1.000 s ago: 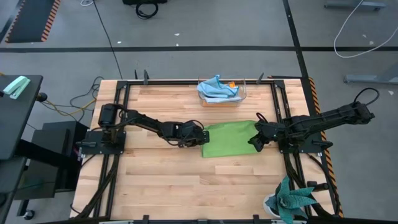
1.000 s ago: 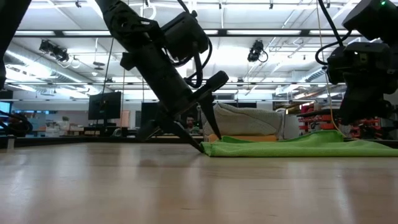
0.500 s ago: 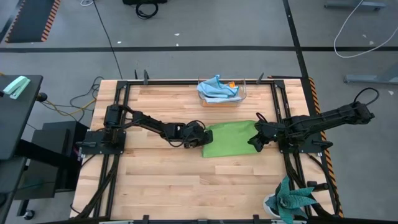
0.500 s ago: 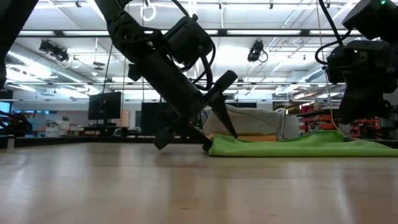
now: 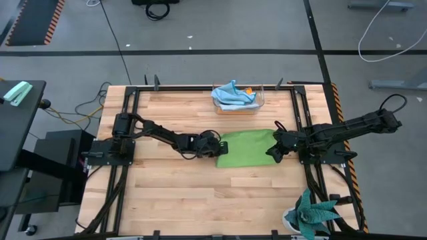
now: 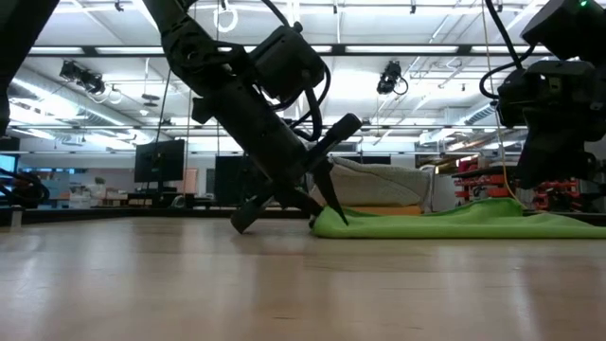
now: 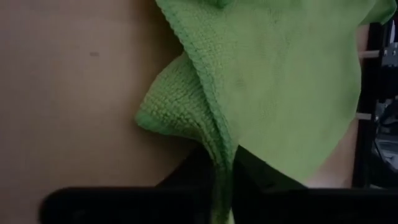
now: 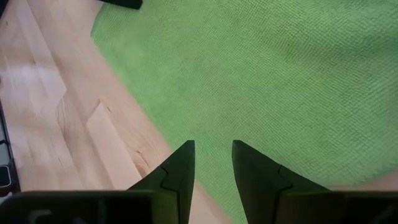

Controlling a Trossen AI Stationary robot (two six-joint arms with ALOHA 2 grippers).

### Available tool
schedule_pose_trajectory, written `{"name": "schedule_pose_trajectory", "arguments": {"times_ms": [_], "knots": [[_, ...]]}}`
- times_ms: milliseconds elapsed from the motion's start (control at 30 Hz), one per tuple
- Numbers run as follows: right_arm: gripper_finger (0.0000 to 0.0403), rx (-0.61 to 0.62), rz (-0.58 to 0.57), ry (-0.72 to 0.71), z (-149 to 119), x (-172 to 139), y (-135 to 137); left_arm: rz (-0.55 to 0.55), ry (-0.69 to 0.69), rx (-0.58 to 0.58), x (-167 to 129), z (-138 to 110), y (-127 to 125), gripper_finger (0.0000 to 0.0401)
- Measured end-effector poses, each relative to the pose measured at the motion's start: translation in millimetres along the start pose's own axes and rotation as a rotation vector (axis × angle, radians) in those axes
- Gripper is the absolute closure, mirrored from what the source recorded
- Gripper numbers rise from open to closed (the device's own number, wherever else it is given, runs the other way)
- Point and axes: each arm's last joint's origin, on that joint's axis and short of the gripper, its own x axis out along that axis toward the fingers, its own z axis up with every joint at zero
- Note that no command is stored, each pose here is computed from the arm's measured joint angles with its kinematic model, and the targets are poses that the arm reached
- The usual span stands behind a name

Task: Fold microfiber towels
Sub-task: Fold the green microfiber cloth

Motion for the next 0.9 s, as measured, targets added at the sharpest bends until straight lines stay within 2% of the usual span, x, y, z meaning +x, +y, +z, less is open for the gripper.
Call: {"name": "schedule_pose_trajectory", "arguments": {"times_ms": [100,333,500,700,900], "knots": [[0.0288,0.0,0.0,0.0,0.0,0.0,0.0,0.001,-0.014,0.026,-0.1,-0.1,0.0,0.0389],[0.0297,0.032,-0.035,0.003,-1.1,0.2,-2.6,-0.017,-0.04,0.058,-4.0,-7.5,-2.6,0.0385],[0.0334,0.044,-0.152,0.057,-5.5,3.8,-11.0,-0.054,-0.102,0.077,-14.5,-11.4,-10.8,0.0388],[0.0395,-0.006,-0.175,0.054,-3.5,14.1,-7.7,-0.09,-0.108,0.096,-20.3,-12.1,-17.7,0.0392],[0.0394,0.004,-0.246,0.101,-5.7,26.4,-9.3,-0.144,-0.107,0.102,-22.3,-15.5,-23.4,0.0393]]}}
